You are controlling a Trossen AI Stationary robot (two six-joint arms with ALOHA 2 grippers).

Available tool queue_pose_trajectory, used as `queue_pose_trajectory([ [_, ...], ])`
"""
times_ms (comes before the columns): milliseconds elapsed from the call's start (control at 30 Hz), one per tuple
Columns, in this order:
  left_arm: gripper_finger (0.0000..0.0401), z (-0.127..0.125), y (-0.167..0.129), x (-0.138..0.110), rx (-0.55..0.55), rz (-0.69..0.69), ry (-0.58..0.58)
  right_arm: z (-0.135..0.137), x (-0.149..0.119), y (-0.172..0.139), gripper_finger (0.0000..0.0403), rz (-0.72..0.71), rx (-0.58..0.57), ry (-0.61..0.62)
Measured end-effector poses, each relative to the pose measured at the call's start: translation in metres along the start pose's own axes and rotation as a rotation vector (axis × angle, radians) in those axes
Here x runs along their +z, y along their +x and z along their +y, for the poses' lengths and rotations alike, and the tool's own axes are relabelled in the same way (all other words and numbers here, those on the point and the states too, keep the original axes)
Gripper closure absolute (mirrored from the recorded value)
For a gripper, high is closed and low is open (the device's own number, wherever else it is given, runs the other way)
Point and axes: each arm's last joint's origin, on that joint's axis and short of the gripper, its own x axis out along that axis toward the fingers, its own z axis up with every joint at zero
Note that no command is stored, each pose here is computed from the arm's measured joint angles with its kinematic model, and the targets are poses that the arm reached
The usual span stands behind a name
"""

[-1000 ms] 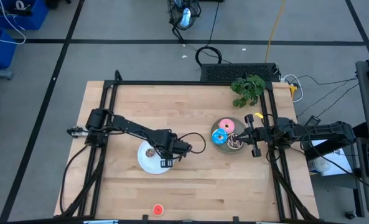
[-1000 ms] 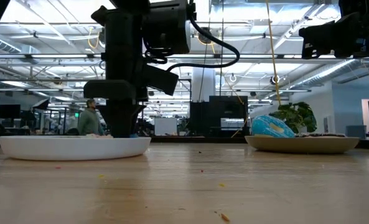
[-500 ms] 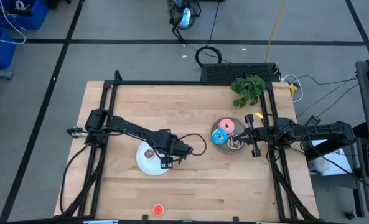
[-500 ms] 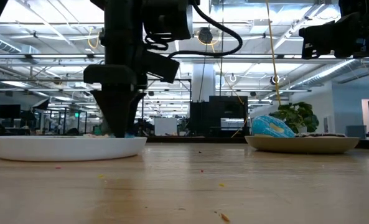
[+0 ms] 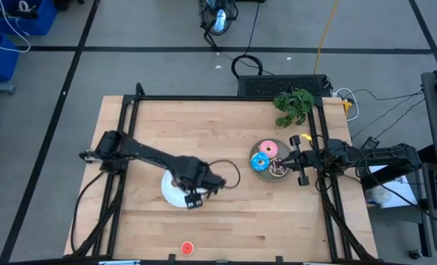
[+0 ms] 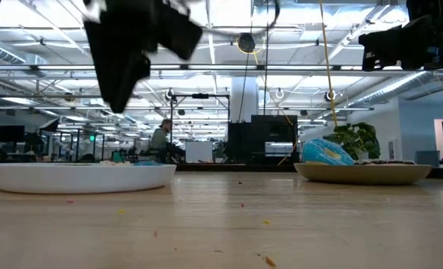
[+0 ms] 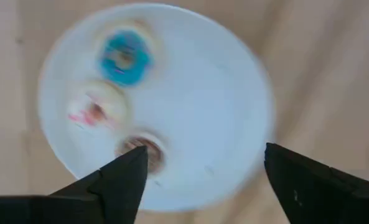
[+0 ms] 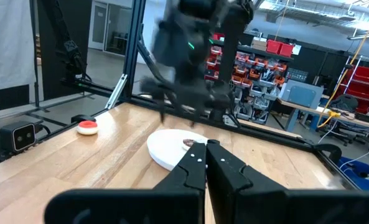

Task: Pick & Place donuts
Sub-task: Put the small red donut on the white plate

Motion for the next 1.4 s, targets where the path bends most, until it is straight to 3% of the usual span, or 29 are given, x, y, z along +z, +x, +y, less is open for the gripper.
queue_pose_trajectory([
  [200,0.0166,-0.049,-0.034,-0.029,-0.036,-0.039,0.091,0.000,0.000,0.000,0.0403,0.001,0.001,0.000],
  [367,0.0251,-0.079,-0.061,-0.050,-0.059,-0.146,0.098,0.000,0.000,0.000,0.0403,0.000,0.000,-0.001],
  [633,0.0386,-0.109,-0.071,-0.074,-0.120,-0.220,0.092,0.000,0.000,0.000,0.0403,0.001,0.000,-0.005],
  [900,0.0387,-0.133,-0.072,-0.087,-0.185,-0.320,0.193,0.000,0.000,0.000,0.0403,0.001,0.000,-0.004],
  [1400,0.0395,-0.139,-0.075,-0.082,-0.227,-0.401,0.165,0.000,0.000,0.000,0.0403,0.001,0.000,-0.004],
])
